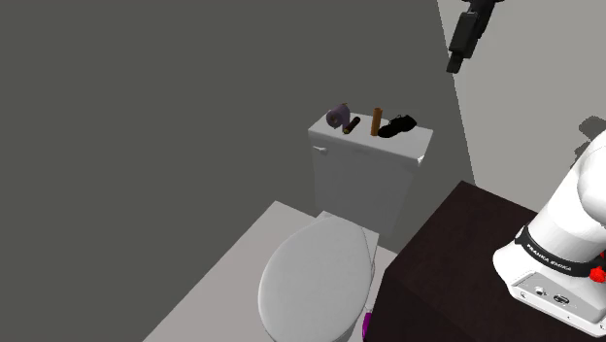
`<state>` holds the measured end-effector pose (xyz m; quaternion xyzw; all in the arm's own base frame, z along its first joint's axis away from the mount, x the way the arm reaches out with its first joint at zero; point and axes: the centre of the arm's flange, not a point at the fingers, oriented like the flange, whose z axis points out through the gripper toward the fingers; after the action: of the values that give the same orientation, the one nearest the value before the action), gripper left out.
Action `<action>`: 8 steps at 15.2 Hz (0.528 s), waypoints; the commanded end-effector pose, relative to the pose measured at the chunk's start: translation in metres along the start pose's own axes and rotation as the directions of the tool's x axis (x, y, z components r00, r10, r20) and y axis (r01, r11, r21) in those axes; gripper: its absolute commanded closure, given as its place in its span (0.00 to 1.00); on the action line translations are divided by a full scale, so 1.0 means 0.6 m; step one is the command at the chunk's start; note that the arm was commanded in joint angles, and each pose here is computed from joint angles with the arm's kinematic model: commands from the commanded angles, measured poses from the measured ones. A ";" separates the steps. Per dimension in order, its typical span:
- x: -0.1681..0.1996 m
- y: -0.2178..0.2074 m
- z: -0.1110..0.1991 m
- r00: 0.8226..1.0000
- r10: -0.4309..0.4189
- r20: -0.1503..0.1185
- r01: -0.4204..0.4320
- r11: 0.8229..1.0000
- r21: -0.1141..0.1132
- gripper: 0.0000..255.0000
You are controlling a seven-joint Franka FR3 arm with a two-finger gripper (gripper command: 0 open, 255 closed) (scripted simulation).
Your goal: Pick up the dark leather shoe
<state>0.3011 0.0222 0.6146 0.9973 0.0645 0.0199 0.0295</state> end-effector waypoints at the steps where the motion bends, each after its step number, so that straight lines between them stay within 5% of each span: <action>1: 0.000 0.000 0.000 1.000 0.000 0.000 0.000 1.000 0.000 0.00; 8: 0.016 0.115 0.100 0.989 -0.149 0.007 0.149 0.989 -0.005 0.00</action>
<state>0.3214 -0.0362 0.5655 0.9913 0.1265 0.0149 0.0330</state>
